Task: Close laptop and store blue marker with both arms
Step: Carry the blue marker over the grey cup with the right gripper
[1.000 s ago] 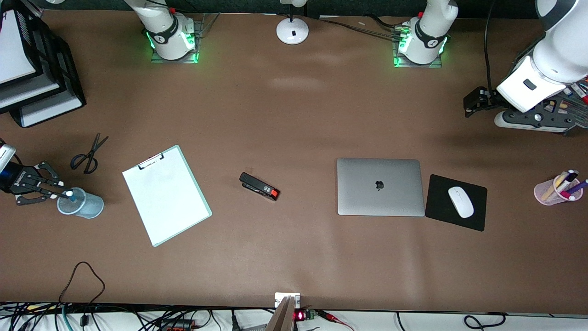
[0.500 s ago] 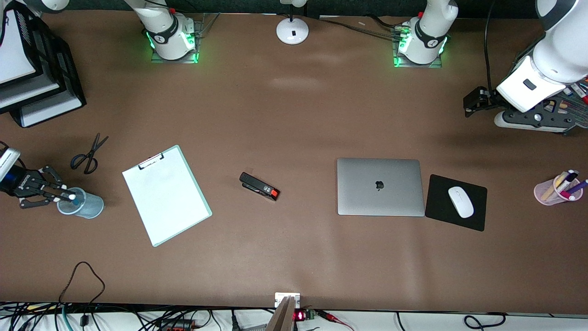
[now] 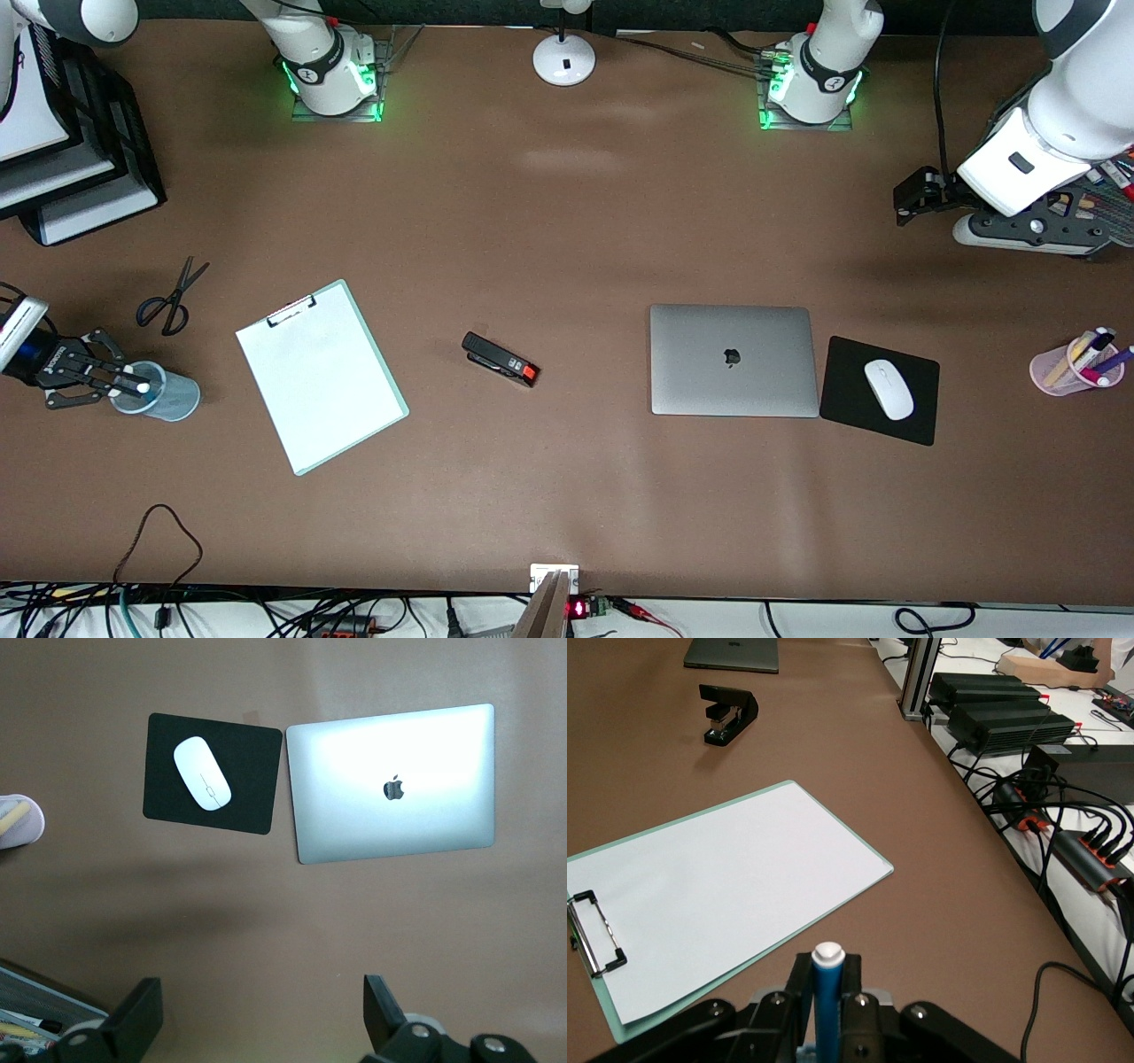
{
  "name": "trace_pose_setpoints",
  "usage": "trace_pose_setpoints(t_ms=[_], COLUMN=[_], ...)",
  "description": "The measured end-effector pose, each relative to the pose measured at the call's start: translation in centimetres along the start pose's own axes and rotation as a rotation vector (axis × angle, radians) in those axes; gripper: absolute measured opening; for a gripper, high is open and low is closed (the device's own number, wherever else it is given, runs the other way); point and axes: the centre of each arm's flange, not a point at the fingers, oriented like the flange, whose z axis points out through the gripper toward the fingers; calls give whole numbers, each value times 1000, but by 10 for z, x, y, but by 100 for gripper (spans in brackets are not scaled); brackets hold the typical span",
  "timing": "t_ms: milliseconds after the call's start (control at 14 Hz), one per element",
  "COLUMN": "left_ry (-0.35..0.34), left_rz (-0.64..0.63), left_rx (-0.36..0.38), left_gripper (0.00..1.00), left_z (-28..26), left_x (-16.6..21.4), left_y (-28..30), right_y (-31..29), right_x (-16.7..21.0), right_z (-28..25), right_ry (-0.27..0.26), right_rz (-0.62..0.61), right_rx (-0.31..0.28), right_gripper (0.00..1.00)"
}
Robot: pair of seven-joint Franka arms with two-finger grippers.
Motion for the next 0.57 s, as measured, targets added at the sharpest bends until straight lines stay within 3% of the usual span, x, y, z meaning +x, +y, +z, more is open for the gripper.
trace_pose_setpoints(t_ms=[571], left_ry=[0], left_rz=[0], left_rx=[0], left_gripper=[100], left_z=[0], left_x=[0], left_y=[0], right_y=[-14], right_x=[-40], right_z=[7], right_ry=[5], right_rz=[17], right_rx=[5], right_gripper=[17])
